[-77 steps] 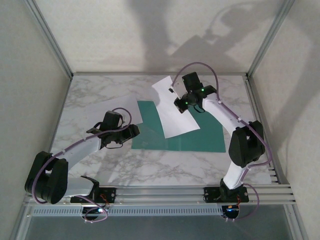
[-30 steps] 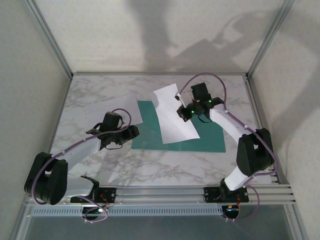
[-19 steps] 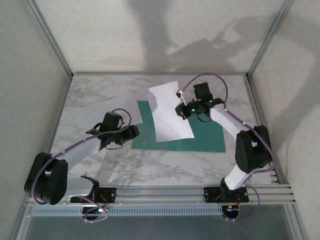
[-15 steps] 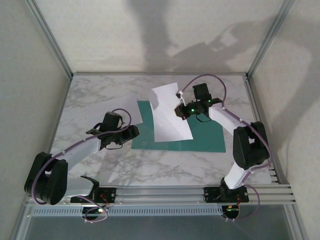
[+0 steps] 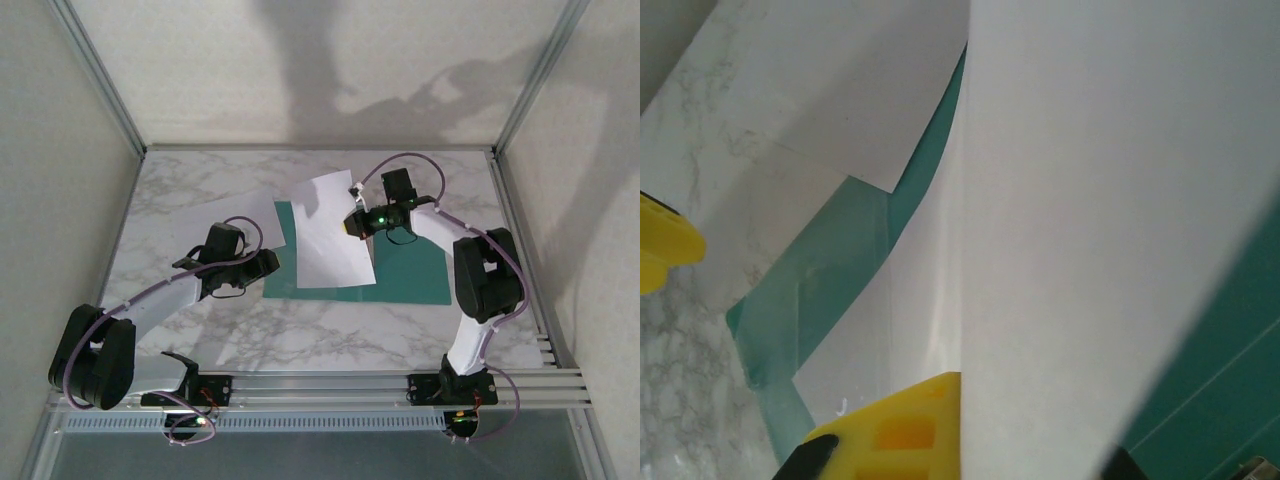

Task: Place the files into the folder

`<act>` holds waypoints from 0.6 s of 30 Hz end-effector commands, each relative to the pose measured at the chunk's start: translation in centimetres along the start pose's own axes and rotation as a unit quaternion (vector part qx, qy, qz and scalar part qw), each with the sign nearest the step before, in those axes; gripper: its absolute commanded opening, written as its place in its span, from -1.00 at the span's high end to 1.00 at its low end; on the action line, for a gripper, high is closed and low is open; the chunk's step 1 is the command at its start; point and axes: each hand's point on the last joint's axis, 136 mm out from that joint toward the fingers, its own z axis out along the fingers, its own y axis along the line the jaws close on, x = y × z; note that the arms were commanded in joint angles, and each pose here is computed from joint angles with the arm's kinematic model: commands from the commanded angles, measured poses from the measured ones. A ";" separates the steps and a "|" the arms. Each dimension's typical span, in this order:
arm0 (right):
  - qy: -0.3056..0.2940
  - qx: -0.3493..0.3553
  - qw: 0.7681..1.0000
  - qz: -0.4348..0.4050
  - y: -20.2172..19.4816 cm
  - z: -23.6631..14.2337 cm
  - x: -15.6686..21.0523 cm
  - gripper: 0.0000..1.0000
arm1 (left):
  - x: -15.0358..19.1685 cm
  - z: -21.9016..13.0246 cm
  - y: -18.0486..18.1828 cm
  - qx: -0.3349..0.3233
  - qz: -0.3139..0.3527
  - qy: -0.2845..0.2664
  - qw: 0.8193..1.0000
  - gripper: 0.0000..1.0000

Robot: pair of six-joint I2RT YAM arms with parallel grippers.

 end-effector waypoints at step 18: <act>-0.022 -0.058 0.997 0.050 -0.7 1.5 -1.2 1.00 | -0.3 0.0 -0.1 0.003 -0.007 -0.001 1.000 -0.25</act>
